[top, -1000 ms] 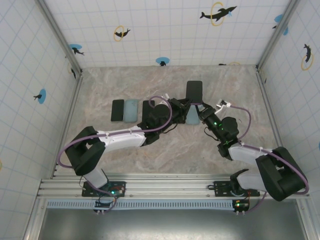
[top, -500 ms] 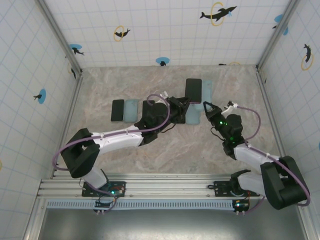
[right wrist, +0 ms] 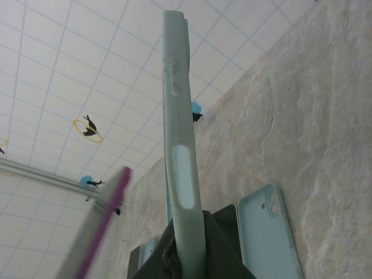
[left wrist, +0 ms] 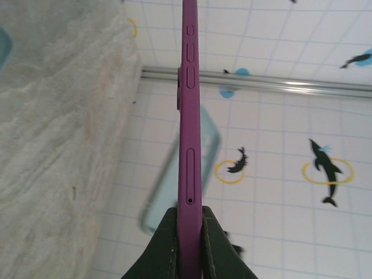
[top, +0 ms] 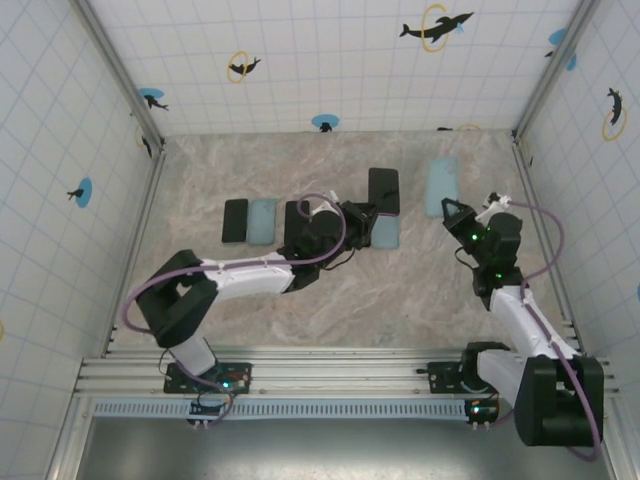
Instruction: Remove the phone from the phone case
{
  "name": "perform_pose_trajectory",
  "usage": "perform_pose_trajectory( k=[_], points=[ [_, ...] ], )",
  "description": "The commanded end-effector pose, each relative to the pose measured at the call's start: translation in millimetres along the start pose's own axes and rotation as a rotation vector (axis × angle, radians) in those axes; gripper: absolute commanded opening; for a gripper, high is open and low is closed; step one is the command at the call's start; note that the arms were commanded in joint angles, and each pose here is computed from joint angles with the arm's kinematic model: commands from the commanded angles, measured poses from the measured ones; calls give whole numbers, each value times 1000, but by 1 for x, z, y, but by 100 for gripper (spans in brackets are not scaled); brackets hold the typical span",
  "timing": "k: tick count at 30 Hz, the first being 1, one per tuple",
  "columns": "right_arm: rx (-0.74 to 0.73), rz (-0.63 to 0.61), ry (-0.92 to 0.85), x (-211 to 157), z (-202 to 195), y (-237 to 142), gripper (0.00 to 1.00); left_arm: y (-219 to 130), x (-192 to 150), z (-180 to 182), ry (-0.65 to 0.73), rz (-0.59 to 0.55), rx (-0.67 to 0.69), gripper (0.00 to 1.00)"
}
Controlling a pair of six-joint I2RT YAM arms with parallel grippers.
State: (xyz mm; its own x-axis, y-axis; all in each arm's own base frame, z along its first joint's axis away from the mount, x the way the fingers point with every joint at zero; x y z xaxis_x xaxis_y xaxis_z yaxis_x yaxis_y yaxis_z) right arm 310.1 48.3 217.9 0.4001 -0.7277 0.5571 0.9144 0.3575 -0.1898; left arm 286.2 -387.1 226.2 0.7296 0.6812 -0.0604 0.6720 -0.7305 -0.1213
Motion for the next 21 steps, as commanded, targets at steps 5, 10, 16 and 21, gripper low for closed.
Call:
perform_pose_trajectory(
  k=[5, 10, 16, 21],
  points=[
    [29, 56, -74, 22, 14, -13, 0, 44, -10, 1, 10, 2, -58, 0],
    [3, 44, -53, 29, 12, -14, 0, 73, -25, 18, -14, 21, -56, 0],
    [-55, 10, -32, 36, 1, -16, 0, 93, -34, 46, -48, 14, -23, 0],
    [-87, 6, -38, 37, -4, -17, 0, 106, -43, 63, -74, 14, 0, 0]
  ],
)
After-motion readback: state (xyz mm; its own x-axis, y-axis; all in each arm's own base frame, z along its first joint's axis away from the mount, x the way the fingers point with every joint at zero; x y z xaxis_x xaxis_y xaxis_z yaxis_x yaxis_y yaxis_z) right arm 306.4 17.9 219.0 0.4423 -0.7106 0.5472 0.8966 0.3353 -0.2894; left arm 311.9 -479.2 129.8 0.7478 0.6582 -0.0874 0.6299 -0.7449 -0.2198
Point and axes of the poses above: each hand's point on the last joint's axis, 136 mm out from that joint toward the fingers, its own y axis out along the fingers, its own z axis along the line the jaws close on, x = y × z, the point moved 4 cm from there along -y, back along the fingers
